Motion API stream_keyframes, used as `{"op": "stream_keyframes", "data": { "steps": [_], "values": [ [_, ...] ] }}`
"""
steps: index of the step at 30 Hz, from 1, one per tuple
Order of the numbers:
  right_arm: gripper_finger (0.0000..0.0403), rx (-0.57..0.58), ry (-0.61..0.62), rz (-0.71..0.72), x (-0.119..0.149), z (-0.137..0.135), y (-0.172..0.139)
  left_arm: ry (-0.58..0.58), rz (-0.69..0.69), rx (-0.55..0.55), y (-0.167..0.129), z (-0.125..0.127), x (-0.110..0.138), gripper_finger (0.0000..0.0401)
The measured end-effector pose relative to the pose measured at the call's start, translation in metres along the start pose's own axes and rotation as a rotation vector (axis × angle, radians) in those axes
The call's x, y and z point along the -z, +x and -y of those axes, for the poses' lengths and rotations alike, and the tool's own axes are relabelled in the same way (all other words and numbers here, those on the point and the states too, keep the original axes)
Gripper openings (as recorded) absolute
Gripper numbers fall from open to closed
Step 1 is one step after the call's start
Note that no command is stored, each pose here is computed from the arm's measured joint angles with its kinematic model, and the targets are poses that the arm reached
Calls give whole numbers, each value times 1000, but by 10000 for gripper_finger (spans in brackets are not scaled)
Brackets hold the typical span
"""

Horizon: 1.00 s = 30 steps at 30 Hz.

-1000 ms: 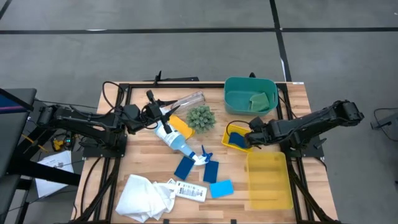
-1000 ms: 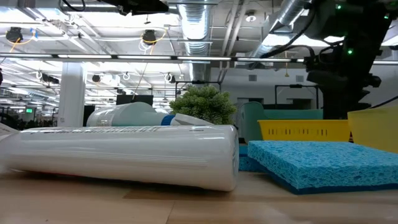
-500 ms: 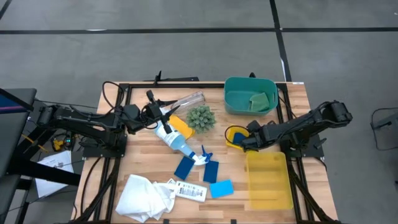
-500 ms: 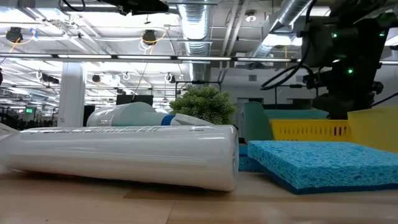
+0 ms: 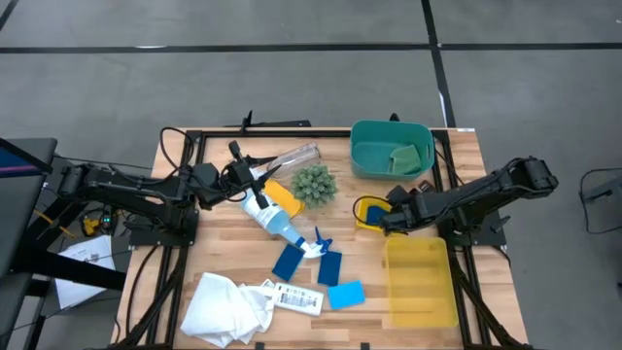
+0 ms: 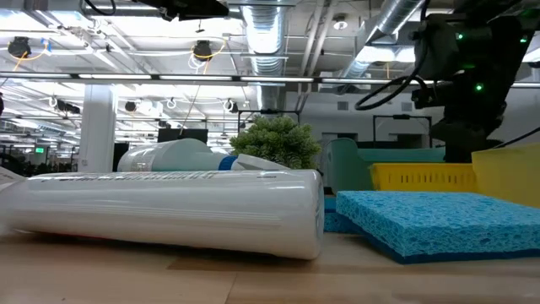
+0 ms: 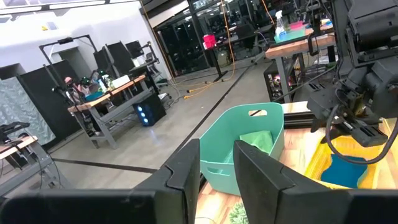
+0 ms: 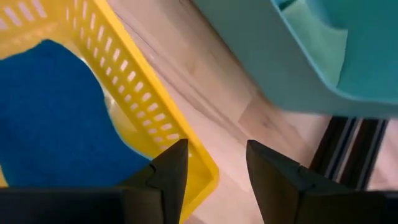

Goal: Pick & Place Kitchen Items
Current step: Put the white bottle into the yellow bin

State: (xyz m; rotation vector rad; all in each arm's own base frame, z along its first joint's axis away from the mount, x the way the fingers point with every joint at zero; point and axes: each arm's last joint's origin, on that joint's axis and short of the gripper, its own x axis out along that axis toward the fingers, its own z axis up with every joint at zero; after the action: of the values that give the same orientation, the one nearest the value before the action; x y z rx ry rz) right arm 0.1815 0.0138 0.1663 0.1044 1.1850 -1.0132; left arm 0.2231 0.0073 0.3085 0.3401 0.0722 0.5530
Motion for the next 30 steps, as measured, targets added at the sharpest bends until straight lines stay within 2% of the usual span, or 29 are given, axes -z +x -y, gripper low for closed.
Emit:
{"op": "stream_keyframes", "data": {
  "steps": [9, 16, 19, 25, 30],
  "values": [
    [154, 53, -135, 71, -2, 1, 0, 0, 0, 0, 0, 0, 0, 92],
    [154, 69, -171, 85, -3, 2, 0, 0, 0, 0, 0, 0, 0, 92],
    [154, 52, -109, 92, -4, 3, -3, 0, 0, 0, 0, 0, 0, 92],
    [154, -105, 113, 41, -6, 9, -15, 0, 0, 0, 0, 0, 0, 92],
    [154, -92, 163, -34, 0, 11, -7, 0, -1, 0, 0, 0, 0, 92]
  ]
}}
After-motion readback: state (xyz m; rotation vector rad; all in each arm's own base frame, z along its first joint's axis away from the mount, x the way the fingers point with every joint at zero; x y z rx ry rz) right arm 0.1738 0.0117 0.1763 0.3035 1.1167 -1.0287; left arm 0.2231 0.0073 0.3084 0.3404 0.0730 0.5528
